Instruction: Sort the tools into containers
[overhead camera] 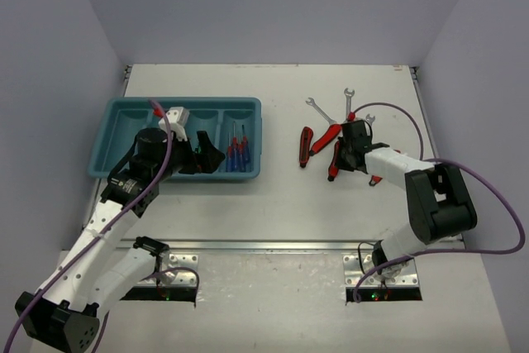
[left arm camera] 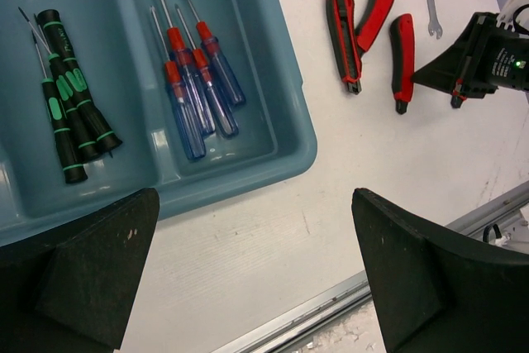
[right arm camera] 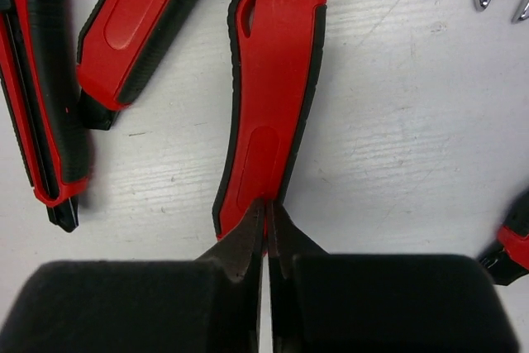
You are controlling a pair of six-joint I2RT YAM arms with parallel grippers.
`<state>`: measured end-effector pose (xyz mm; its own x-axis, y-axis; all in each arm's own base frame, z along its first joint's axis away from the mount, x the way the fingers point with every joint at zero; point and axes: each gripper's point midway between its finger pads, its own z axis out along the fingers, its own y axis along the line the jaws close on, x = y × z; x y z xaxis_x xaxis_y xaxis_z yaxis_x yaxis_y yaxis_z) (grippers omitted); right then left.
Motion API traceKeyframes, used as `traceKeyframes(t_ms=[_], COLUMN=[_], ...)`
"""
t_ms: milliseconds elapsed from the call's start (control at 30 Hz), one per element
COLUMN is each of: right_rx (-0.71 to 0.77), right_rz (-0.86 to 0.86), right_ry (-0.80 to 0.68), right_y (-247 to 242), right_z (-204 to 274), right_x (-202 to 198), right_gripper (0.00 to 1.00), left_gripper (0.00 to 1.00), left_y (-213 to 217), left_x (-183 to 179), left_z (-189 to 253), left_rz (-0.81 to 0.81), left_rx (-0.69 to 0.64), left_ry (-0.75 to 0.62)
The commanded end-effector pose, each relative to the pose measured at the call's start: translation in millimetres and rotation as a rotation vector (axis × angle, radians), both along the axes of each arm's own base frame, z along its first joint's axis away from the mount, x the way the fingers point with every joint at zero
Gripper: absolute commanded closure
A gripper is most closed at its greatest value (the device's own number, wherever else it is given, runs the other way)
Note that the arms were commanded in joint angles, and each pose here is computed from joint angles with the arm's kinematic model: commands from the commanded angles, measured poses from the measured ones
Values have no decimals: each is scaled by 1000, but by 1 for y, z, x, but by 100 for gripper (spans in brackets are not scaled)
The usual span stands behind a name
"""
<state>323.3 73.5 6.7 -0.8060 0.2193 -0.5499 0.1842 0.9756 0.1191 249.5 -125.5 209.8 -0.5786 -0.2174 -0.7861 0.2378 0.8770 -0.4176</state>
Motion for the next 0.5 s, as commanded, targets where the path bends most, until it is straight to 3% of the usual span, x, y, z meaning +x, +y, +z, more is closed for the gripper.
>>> traceKeyframes(t_ms=[0, 33, 100, 133, 200, 467], right_rx=[2, 0, -13, -18, -25, -47], right_rz=[-7, -11, -20, -23, -26, -76], right_ry=[7, 21, 46, 54, 82, 116], right_y=[-2, -2, -4, -4, -4, -5], right_z=[-1, -4, -7, -8, -13, -16], right_x=[-5, -6, -6, -4, -3, 14], right_gripper=[92, 86, 60, 53, 47, 44], left_gripper=[0, 0, 0, 0, 0, 0], left_y=[-6, -7, -7, -7, -7, -11], left_x=[4, 5, 5, 5, 5, 3], left_z=[11, 10, 8, 7, 5, 2], left_rz=[-22, -25, -28, -29, -30, -49], left_rx=[-37, -36, -35, -34, -34, -41], left_ry=[-51, -47, -43, -41, -41, -37])
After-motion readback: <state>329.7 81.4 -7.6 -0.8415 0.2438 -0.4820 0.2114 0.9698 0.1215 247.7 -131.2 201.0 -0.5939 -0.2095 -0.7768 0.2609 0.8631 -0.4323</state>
